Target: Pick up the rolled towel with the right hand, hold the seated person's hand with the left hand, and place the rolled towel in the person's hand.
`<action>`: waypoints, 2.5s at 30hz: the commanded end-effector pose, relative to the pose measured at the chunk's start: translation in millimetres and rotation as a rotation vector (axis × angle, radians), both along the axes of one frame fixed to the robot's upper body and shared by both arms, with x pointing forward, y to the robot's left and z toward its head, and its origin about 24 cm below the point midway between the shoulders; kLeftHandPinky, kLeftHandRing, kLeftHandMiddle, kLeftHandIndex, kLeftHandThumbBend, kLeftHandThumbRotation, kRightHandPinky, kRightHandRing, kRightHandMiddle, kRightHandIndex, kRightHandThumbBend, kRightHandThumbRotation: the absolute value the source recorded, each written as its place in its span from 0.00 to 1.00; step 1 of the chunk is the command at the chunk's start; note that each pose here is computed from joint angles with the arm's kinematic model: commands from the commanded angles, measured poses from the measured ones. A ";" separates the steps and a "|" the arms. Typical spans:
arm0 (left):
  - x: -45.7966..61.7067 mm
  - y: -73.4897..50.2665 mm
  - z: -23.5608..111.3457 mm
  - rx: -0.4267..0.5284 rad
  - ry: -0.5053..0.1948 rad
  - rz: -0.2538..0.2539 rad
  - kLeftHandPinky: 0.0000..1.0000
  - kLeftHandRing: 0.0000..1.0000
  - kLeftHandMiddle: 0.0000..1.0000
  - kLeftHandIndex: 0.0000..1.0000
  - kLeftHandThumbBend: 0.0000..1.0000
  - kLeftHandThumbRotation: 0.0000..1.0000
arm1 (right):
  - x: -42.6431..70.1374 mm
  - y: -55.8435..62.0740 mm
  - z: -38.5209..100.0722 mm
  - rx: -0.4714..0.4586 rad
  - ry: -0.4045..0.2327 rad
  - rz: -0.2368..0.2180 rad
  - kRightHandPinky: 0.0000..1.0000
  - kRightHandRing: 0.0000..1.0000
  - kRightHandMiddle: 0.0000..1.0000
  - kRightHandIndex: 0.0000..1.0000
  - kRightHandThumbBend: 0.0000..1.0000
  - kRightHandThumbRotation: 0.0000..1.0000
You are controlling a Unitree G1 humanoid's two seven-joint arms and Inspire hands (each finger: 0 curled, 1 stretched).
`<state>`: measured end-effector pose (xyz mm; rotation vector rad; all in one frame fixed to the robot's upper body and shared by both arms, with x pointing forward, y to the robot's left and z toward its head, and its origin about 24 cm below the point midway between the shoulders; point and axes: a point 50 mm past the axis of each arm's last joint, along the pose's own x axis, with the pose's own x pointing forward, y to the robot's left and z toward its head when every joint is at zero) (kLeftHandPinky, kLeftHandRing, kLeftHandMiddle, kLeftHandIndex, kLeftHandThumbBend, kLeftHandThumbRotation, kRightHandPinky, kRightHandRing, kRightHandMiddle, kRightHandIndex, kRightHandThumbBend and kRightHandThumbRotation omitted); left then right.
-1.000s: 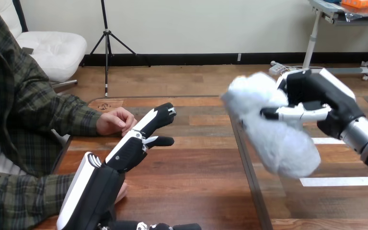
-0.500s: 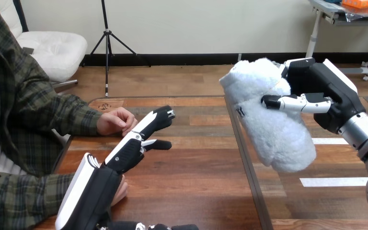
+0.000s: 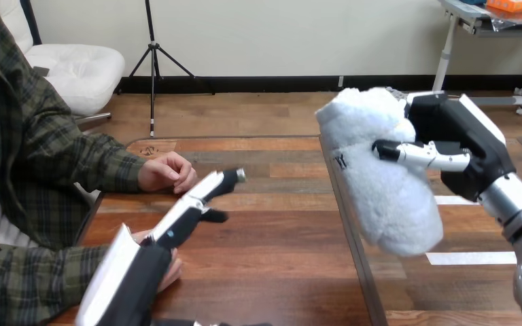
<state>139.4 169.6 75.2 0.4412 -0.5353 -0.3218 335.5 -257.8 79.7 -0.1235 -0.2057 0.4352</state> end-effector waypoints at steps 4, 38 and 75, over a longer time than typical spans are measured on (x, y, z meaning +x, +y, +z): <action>-7.3 11.4 24.9 0.270 -0.133 0.179 0.81 0.88 0.91 0.89 1.00 0.32 | 4.6 0.3 16.4 0.043 -0.085 -0.023 0.07 0.12 0.19 0.24 0.66 0.00; -17.8 60.1 66.7 0.832 -0.172 0.518 0.70 0.77 0.78 0.80 1.00 0.33 | -3.3 -5.7 7.2 0.043 -0.043 -0.032 0.13 0.17 0.26 0.30 0.73 0.00; 15.3 85.9 59.7 0.924 -0.025 0.502 0.61 0.69 0.74 0.75 1.00 0.12 | -14.9 -3.8 15.6 0.094 -0.098 0.106 0.19 0.22 0.30 0.31 0.73 0.00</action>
